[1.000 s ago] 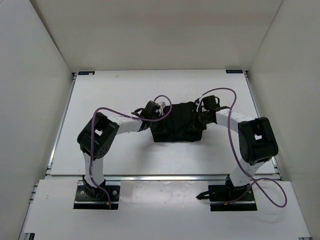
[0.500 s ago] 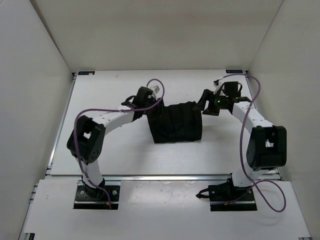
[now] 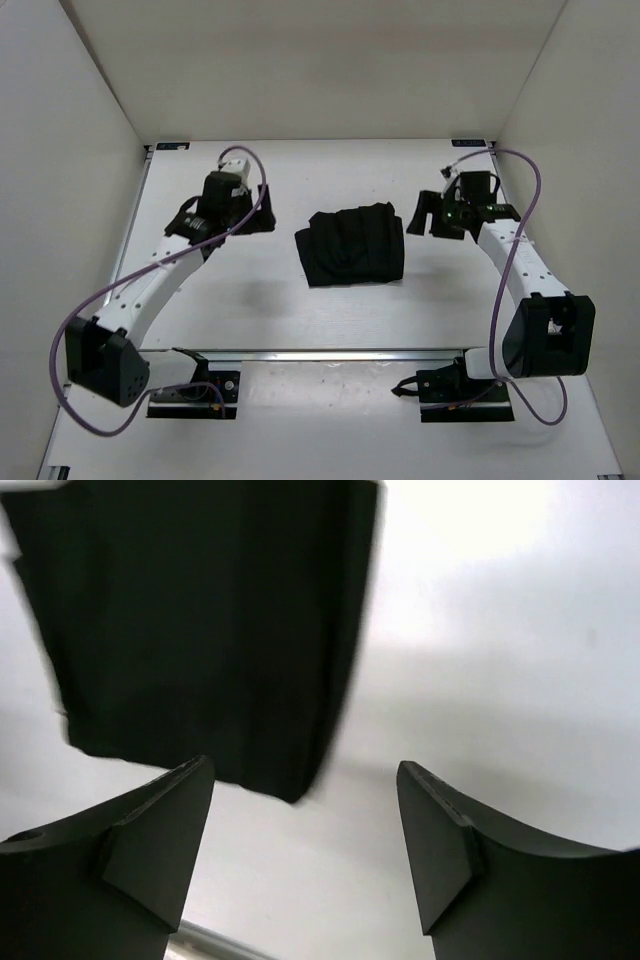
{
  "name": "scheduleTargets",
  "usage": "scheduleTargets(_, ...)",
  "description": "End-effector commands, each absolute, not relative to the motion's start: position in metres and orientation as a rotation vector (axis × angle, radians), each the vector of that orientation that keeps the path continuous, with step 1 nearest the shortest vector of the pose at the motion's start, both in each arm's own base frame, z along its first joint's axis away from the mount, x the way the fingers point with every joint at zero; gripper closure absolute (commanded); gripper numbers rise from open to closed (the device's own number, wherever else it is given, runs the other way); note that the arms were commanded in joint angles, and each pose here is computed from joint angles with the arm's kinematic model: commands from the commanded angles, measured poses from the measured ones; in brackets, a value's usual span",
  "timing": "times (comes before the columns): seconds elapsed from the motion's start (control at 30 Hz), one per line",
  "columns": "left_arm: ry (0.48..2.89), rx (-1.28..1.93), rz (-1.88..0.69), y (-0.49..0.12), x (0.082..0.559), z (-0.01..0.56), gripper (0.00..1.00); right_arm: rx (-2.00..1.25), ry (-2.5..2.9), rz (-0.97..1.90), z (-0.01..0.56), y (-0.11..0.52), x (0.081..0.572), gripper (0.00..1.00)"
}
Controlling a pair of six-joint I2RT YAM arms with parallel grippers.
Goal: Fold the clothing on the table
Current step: Fold the skirt
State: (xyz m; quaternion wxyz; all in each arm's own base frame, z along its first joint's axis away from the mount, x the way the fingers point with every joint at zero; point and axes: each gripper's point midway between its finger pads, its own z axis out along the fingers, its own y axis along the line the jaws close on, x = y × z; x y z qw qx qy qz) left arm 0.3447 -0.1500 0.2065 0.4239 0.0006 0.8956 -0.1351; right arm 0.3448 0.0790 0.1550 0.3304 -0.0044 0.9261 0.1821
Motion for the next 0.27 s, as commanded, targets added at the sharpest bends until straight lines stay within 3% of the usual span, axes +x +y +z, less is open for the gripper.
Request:
scheduleTargets(0.0,2.329,-0.005,-0.22,-0.116,0.299,0.174,0.01,0.041,2.449,0.484,0.141,0.069,0.323,0.3)
scheduleTargets(0.07,2.365,-0.011,-0.236,-0.117,0.283,0.16,0.01,0.034,2.499,0.476,0.124,0.071,0.31,0.33)
scheduleTargets(0.1,2.406,-0.015,-0.235,-0.114,0.274,0.146,0.01,0.034,2.517,0.474,0.118,0.073,0.307,0.42)
scheduleTargets(0.17,2.443,-0.034,-0.257,-0.114,0.266,0.133,0.01,0.004,2.539,0.476,0.113,0.079,0.304,0.5)
scheduleTargets(0.23,2.466,-0.04,-0.321,-0.116,0.259,0.123,0.02,-0.01,2.558,0.475,0.112,0.083,0.304,0.4)
